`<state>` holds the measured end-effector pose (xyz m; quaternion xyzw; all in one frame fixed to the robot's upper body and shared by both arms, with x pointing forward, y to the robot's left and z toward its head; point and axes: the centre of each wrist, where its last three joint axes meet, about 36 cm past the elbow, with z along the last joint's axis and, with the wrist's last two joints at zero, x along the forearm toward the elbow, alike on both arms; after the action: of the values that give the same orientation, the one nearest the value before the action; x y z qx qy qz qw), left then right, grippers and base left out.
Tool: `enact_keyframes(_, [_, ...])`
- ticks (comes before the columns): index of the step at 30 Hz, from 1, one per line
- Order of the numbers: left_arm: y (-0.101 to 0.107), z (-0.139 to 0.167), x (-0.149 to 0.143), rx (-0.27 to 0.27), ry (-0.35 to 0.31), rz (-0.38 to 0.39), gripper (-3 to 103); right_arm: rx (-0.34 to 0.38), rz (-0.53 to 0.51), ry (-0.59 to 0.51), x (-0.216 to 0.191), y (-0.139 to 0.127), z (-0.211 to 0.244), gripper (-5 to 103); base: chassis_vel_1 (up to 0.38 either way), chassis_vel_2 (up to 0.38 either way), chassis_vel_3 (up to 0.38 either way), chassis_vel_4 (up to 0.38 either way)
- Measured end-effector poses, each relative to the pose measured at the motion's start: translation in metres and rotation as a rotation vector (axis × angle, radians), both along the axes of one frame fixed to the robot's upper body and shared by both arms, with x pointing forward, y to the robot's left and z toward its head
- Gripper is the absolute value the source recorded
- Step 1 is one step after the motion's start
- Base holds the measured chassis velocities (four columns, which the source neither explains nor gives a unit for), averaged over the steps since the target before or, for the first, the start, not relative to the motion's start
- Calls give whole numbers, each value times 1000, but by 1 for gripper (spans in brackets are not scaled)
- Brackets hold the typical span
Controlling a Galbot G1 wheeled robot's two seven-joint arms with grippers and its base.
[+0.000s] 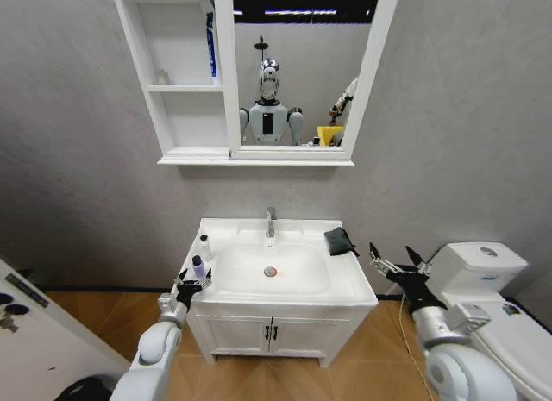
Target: Move facial cleanser and shampoo from washbasin to cabinet, then wipe washbasin with towel.
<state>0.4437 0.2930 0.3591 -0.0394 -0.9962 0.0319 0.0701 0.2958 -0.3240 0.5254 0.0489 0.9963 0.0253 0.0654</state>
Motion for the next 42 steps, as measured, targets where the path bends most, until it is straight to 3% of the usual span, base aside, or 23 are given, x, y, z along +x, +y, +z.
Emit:
enact_keyframes(3, [1, 0, 3, 7, -2, 6, 99, 1, -2, 3, -1, 0, -1, 100, 0, 0, 0, 0])
enact_keyframes(5, [2, 0, 5, 9, -4, 10, 89, 2, -4, 5, -1, 0, -1, 100, 0, 0, 0, 0])
enact_keyframes(7, [2, 0, 5, 9, -4, 10, 89, 2, -4, 5, -1, 0, -1, 100, 0, 0, 0, 0])
enact_keyframes(8, [2, -1, 5, 9, -2, 11, 78, 3, -5, 5, -2, 0, -1, 100, 0, 0, 0, 0])
enact_keyframes(10, [2, -2, 5, 9, -2, 11, 78, 4, -5, 4, -2, 0, -1, 100, 0, 0, 0, 0])
enact_keyframes(12, [2, -2, 5, 8, -3, 12, 66, 3, -5, 2, -2, 0, -1, 100, 0, 0, 0, 0])
enact_keyframes(13, [2, -2, 5, 8, -3, 12, 66, 3, -5, 2, -2, 0, -1, 100, 0, 0, 0, 0])
enact_keyframes(18, [4, -1, 5, 12, -6, 11, 45, 2, -7, 0, -4, 1, 1, 100, 0, 0, 0, 0])
enact_keyframes(29, [4, 5, 1, 14, -24, 9, 42, 3, -5, 0, -7, 3, 1, 100, 0, 0, 0, 0])
enact_keyframes(35, [1, 58, -10, 34, -91, 17, 42, 4, 5, 3, -5, 6, -1, 100, 0, 0, 0, 0])
enact_keyframes(37, [0, 101, -15, 43, -121, 9, 42, 4, 12, 9, -3, 9, -3, 100, 0, 0, 0, 0])
enact_keyframes(38, [0, 101, -15, 43, -121, 9, 42, 4, 12, 9, -3, 9, -3, 100, 0, 0, 0, 0])
enact_keyframes(42, [4, 162, -18, 26, -126, 18, 42, 5, 20, 8, -1, 11, -4, 100, 0, 0, 0, 0])
